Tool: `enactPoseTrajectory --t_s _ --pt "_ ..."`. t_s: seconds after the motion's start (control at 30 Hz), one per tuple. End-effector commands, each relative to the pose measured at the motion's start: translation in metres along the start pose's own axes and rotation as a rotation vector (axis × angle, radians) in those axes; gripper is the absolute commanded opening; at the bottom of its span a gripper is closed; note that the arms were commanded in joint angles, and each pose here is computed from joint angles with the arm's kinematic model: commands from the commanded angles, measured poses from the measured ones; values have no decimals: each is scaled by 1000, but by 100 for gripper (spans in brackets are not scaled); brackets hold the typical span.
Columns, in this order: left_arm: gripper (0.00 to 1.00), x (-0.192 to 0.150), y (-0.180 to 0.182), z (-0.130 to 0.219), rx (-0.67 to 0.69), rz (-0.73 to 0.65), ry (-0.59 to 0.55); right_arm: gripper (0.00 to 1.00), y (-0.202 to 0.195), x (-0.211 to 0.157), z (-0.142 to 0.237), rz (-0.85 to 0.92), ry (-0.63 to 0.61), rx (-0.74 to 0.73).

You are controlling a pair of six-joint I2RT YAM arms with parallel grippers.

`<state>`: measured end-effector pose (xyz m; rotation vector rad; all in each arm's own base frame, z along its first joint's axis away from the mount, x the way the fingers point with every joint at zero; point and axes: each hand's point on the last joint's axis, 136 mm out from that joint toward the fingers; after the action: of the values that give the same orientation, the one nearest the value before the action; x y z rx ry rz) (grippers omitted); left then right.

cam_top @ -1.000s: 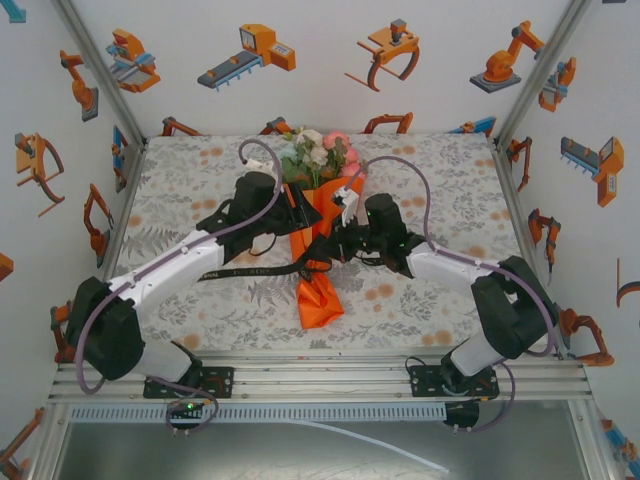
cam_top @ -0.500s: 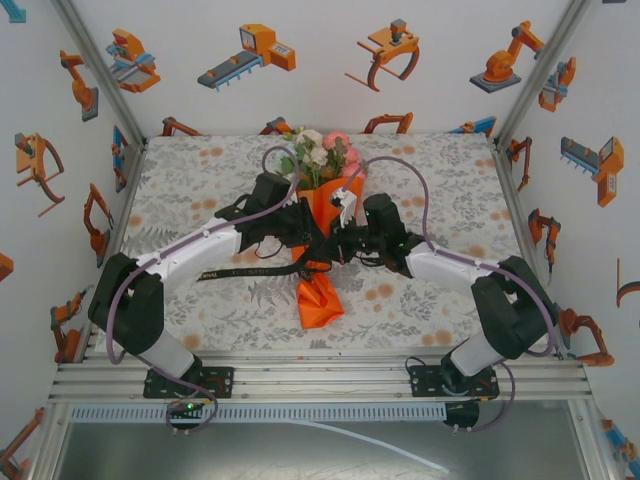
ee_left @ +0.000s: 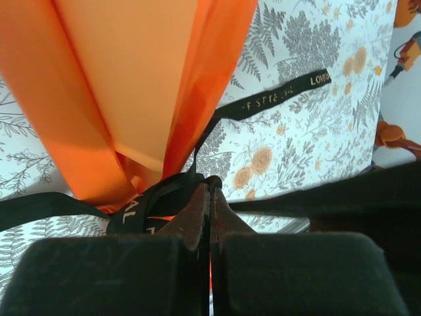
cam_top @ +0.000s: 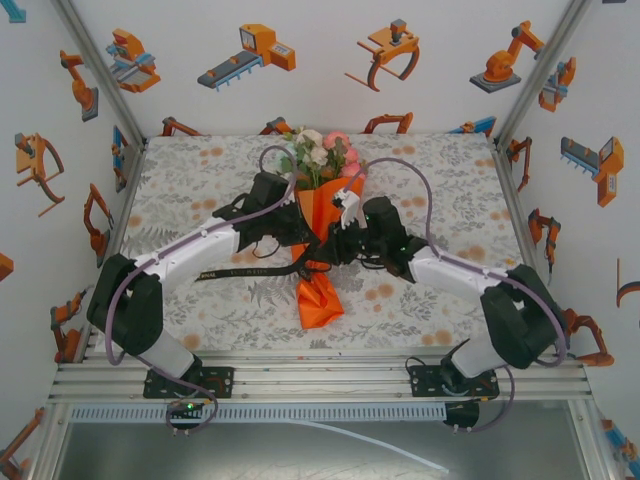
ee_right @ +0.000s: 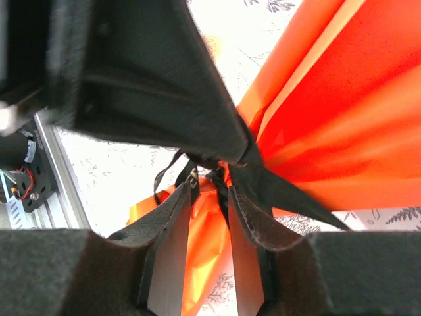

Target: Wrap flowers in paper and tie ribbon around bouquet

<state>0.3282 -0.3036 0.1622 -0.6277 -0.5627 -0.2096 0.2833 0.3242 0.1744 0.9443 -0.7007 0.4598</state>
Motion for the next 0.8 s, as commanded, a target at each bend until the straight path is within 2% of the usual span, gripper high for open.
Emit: enactPoseTrajectory --t_s 0.0,0.23,0.47,0.53,0.7,0.77 --pt "0 10 5 9 21 23 -47 34 21 -1 10 -13 -57 -47" --pt "0 9 6 6 15 42 -47 50 33 -25 -8 -20 -50 -89" --pt "0 8 8 6 20 48 -44 50 16 -33 -28 -5 -41 -126" --pt "0 9 9 7 22 49 -45 42 17 -34 -33 -5 -33 -113" --pt "0 12 15 12 35 55 -61 0 22 -31 -29 11 -42 -100" --pt "0 15 20 17 45 59 -71 0 27 -25 -22 37 -58 -100"
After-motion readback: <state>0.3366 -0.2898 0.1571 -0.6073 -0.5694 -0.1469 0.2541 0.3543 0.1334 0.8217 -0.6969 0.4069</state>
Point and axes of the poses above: each hand's point on the last joint's axis, 136 mm out from that joint toward the fingers, its own z axis back along the fingers, its own y axis along the line the jaws close on, x = y × z, and after that the axes turned 12 degrees about -z, right-handed
